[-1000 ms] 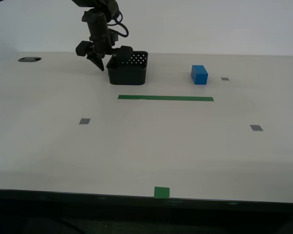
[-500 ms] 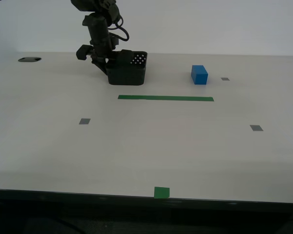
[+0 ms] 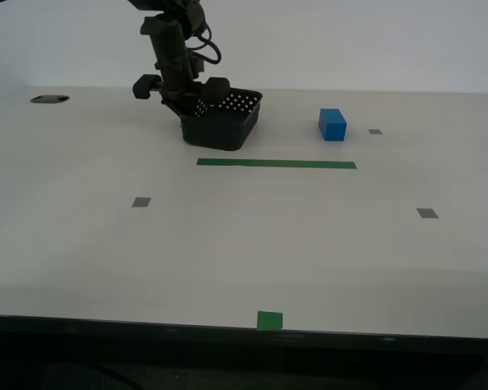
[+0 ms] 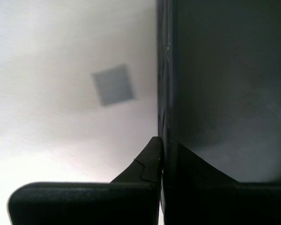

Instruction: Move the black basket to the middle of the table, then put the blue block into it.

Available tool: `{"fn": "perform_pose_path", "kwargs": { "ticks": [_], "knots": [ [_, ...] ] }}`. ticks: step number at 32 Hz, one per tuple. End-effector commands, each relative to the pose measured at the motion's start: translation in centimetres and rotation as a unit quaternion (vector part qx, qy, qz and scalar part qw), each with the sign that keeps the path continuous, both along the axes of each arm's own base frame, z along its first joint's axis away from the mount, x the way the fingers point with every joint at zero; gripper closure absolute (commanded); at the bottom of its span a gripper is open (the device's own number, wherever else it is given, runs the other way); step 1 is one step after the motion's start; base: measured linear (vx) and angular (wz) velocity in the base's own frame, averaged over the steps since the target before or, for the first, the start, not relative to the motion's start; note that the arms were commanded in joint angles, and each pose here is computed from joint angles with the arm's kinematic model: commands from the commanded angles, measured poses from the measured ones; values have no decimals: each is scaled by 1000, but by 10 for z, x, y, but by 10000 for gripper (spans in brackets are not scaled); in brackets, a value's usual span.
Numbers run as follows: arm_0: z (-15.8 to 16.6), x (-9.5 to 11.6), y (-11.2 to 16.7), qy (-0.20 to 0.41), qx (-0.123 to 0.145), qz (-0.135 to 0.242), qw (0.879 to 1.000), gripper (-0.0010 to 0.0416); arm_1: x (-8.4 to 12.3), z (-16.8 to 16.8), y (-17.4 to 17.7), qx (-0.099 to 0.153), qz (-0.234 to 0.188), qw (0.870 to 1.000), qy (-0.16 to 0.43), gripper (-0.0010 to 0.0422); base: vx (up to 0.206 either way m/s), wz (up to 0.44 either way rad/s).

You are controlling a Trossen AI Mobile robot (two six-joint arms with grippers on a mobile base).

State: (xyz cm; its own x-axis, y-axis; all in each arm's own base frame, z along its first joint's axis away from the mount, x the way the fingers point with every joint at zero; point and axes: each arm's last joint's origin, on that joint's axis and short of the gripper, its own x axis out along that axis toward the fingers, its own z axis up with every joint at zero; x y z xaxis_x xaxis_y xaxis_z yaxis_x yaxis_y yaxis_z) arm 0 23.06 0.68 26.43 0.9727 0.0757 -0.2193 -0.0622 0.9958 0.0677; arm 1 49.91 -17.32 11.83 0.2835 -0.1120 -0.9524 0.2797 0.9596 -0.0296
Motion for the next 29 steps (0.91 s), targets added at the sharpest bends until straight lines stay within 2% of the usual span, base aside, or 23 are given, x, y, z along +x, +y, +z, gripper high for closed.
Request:
{"fn": "perform_pose_path", "kwargs": {
  "ticks": [1, 7, 11, 15, 17, 23, 29],
  "knots": [
    [1, 0, 0, -1, 2, 0, 1000, 405, -3, 10, -8, 0, -11, 1000, 2, 414, 0, 0],
    [0, 0, 0, 4, 1, 0, 1000, 405, -22, 50, -30, -4, -65, 998, 13, 414, 0, 0],
    [-1, 0, 0, 4, 1, 0, 1000, 405, -32, 69, -37, -4, -82, 997, 10, 414, 0, 0],
    [-1, 0, 0, 8, 1, 0, 1000, 405, -50, 90, -57, -4, -111, 994, 6, 414, 0, 0],
    [-3, -1, 0, 15, 1, 0, 1000, 405, -65, 97, -79, -5, -137, 990, 2, 414, 0, 0],
    [-6, -2, 0, 35, -4, 1, 999, 405, -95, 88, -115, 12, -188, 981, 35, 414, 0, 0],
    [-8, -2, 0, 45, -5, 2, 999, 405, -107, 61, -110, 36, -192, 978, 80, 414, 0, 0]
  ]
}}
